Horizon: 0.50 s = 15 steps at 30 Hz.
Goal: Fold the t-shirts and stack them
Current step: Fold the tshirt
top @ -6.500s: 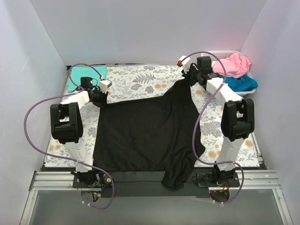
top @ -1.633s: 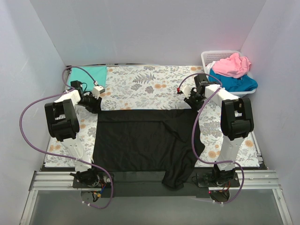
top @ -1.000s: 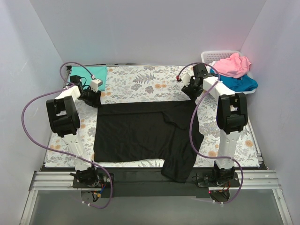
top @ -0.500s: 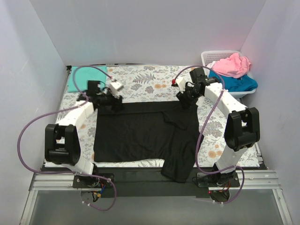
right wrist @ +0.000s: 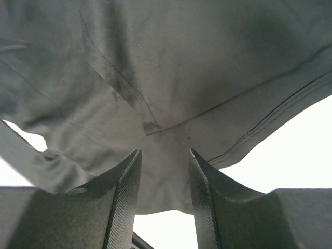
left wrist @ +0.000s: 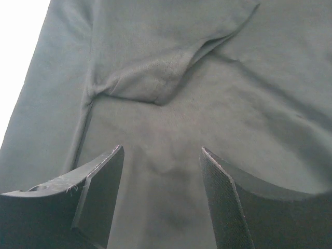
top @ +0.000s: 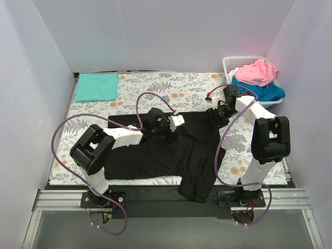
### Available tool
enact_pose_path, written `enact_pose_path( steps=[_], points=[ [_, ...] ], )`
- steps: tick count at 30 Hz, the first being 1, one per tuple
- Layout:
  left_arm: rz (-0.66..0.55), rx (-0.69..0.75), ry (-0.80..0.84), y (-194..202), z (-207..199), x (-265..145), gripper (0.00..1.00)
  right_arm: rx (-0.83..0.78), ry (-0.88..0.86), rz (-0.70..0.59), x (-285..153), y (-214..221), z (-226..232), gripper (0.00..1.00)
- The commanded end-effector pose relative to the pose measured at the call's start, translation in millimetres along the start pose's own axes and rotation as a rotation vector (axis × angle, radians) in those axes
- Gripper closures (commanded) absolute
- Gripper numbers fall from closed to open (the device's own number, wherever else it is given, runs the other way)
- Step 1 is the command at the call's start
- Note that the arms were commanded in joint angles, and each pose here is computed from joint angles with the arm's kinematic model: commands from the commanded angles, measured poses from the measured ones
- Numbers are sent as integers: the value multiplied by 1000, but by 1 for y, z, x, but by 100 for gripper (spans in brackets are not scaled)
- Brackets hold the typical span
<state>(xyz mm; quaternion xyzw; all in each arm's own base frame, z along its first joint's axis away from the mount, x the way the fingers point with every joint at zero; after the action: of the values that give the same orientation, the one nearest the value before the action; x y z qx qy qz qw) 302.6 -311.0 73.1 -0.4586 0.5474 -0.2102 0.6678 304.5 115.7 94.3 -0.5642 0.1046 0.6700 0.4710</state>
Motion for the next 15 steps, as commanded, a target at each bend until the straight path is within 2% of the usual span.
enact_pose_path(
  steps=[1, 8, 15],
  points=[
    [-82, 51, -73, -30, 10, 13, 41, 134, -105, -2, 9, 6, 12, 52],
    [-74, 87, -52, -31, -6, 39, 41, 217, -155, 23, 26, 12, 9, 49],
    [-78, 103, -66, -33, -1, 55, 43, 254, -157, 54, 37, 17, 5, 48]
  ],
)
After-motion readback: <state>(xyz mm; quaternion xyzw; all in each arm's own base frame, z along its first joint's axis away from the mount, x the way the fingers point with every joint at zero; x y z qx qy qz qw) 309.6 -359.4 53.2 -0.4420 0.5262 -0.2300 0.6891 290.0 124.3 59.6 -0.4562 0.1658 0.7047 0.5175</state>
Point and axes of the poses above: each gripper's point midway between its finger pads, its own x axis out along the fingers, its own z axis along the line the jaws close on, y = z × x, the point moved 2 cm from there along -x, back along the fingers, and after that the axes turned 8 degrees about -x, right-handed, at the moved point
